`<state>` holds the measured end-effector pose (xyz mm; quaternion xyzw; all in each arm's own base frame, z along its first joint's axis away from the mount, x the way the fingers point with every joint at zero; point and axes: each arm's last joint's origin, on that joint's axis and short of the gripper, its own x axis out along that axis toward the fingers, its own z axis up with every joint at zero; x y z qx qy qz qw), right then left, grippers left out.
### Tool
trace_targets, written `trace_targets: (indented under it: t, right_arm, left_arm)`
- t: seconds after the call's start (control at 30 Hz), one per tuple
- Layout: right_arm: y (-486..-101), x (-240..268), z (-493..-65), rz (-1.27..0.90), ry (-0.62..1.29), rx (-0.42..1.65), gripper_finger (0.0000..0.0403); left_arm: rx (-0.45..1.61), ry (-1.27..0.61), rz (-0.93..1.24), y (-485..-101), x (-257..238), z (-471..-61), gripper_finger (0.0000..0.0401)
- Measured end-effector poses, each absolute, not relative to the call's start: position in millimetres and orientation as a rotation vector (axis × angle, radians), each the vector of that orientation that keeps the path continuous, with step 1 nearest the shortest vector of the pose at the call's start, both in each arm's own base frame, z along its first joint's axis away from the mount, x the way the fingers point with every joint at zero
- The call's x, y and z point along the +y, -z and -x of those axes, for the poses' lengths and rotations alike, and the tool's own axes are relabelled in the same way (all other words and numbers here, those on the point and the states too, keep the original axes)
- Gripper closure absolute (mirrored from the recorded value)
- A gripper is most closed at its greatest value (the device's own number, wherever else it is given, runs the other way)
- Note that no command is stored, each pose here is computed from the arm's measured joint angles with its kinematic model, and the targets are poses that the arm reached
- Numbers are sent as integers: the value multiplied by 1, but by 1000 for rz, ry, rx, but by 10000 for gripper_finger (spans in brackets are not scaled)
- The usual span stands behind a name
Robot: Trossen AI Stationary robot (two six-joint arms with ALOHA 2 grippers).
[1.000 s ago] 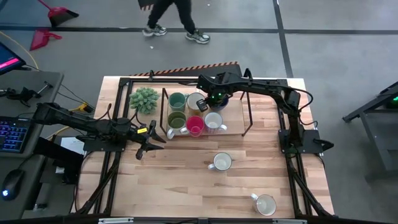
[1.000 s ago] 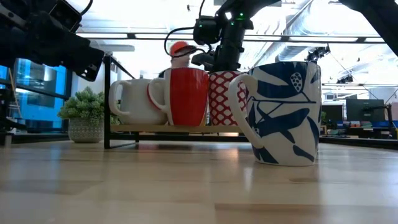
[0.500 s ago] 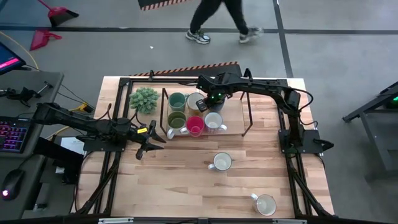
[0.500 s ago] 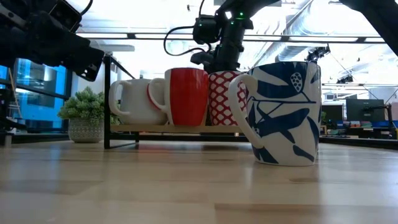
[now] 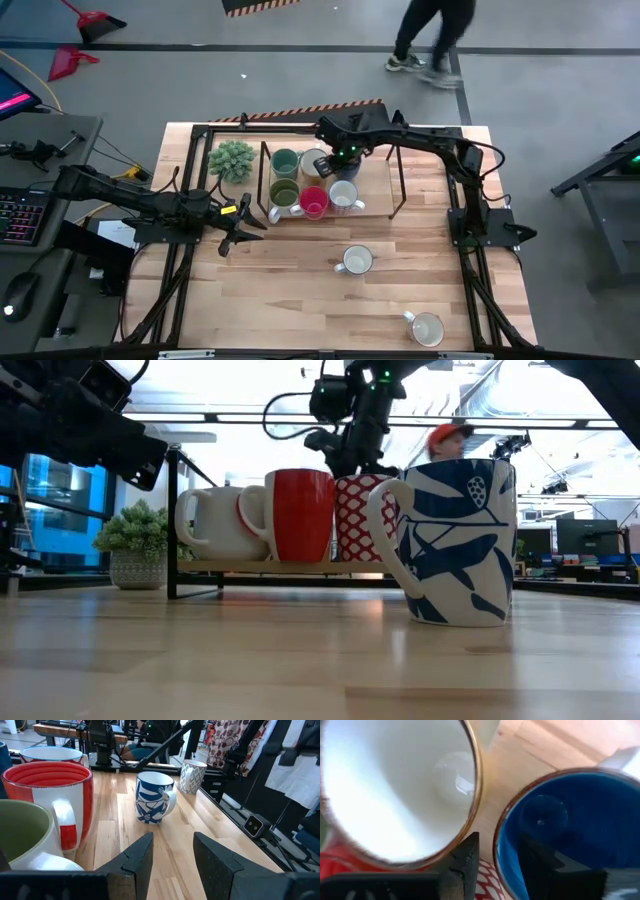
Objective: Place coffee mugs
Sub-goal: Put the blue patterned mug on the shelf
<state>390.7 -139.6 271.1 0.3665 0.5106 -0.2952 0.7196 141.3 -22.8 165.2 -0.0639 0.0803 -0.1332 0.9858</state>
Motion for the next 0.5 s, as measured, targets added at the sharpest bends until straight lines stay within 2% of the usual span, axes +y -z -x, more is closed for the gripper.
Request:
trace_targets:
  t: [0.5]
  right_arm:
    - [-356,-124,-371,-779,659,1138,288]
  left_arm:
    - [161,267,129,-165,-23,-141,272]
